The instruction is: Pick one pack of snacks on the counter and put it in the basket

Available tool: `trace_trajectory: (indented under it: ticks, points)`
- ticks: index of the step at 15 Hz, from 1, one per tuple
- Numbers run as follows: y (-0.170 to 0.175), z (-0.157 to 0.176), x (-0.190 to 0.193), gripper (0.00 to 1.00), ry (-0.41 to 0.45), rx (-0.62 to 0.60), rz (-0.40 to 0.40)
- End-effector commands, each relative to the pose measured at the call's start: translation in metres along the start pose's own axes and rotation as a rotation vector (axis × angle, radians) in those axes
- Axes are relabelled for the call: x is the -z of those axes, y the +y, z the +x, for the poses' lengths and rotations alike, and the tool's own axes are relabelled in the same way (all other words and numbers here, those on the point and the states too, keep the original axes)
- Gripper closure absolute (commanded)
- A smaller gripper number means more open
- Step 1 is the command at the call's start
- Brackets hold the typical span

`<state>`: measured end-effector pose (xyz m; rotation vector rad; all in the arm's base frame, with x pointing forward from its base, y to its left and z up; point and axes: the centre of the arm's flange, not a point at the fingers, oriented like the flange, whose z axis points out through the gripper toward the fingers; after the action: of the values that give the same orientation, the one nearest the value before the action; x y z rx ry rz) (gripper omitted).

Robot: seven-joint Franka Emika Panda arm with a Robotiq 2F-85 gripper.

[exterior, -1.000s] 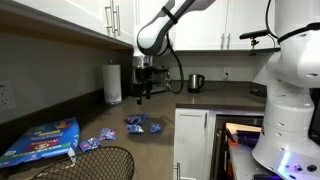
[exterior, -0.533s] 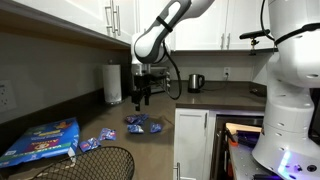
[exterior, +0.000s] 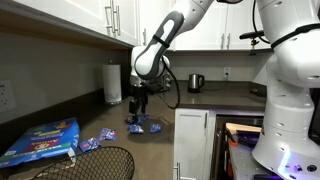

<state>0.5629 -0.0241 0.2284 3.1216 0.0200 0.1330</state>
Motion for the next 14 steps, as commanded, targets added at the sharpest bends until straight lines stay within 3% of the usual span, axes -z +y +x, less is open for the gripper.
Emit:
trace_trajectory:
  ticks: [1,2,6,11,14]
  points:
    - [0.007,0.000,-0.029,0.28,0.003,0.012,-0.028]
    - [0.008,-0.002,-0.034,0.30,0.004,0.015,-0.036]
    - [0.010,-0.005,-0.043,0.56,0.055,0.051,-0.084]
    - [0.001,-0.007,-0.027,0.88,0.095,0.097,-0.135]
    - [-0.017,-0.021,-0.003,0.91,0.064,0.117,-0.141]
